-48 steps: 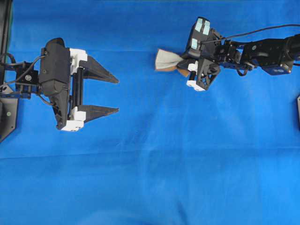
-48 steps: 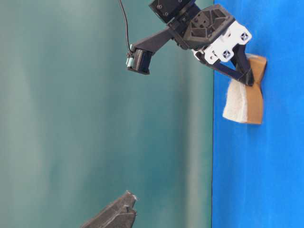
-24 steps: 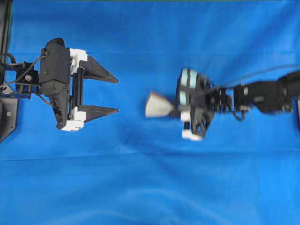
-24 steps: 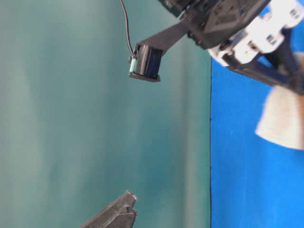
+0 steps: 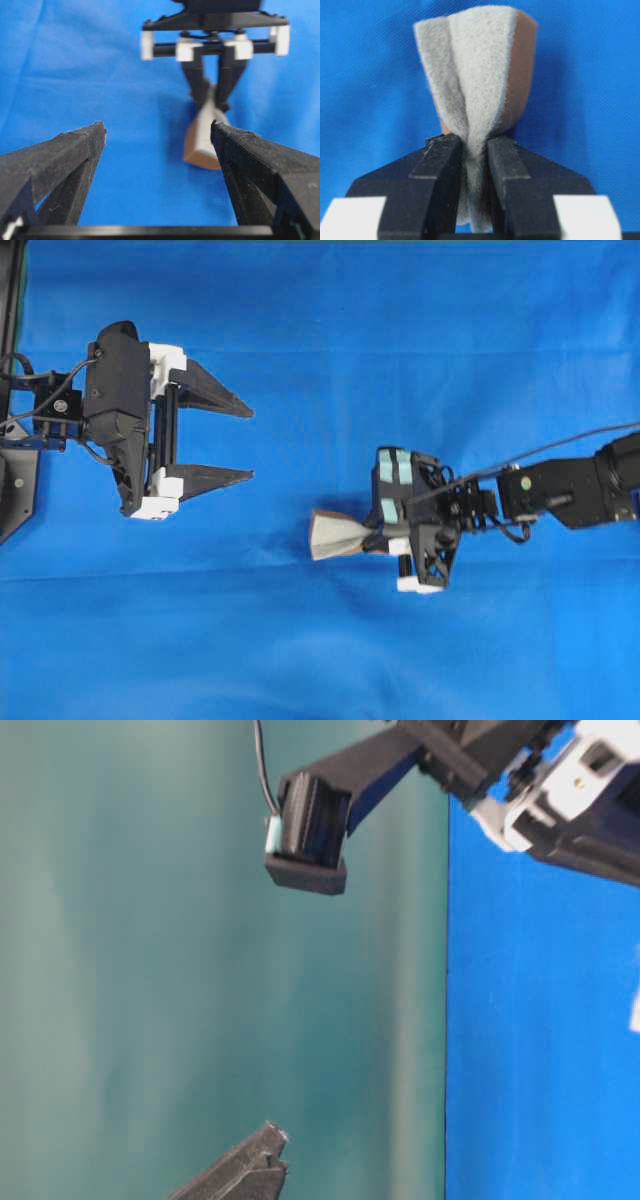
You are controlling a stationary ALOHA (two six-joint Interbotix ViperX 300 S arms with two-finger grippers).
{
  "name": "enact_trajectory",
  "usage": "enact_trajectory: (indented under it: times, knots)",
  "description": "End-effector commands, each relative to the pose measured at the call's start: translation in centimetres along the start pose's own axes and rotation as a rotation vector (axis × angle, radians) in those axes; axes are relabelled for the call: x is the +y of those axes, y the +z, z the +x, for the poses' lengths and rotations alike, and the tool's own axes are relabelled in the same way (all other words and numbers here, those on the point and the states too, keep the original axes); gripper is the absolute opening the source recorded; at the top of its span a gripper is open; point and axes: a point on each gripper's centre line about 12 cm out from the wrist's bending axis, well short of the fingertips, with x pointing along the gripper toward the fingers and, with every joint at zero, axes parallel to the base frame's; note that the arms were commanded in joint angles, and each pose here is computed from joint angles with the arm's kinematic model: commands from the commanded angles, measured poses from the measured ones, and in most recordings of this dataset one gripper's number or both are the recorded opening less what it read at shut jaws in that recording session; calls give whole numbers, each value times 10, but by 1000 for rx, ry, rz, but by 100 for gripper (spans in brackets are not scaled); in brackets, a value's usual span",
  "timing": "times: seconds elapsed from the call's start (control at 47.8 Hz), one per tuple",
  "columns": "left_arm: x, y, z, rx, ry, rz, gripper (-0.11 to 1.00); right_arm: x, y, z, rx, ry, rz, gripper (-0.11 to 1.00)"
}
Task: Hand over the sponge with the left arm and wipe it with the right arm.
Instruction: 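Rub the held sponge back and forth over the table with the right gripper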
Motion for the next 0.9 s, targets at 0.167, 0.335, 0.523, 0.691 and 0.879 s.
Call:
enact_trajectory:
  times: [0.167,0.335,0.523,0.691,0.879]
  knots:
    - [-1,6,-1,-20,-2,0,84,-75,11,-15,-21,-134,29,21]
    - [-1,6,-1,-20,-2,-1,84,-125,9,-24,-22,-224,65,21]
    - [-1,6,-1,-20,-2,-1,84,-158,8,-34,-39,-287,107,21]
    - [-1,5,-1,-18,-2,-1,84,-155,9,-32,-45,-279,103,21]
    - [-1,6,-1,-20,-2,-1,84,-113,11,-22,-34,-199,59,21]
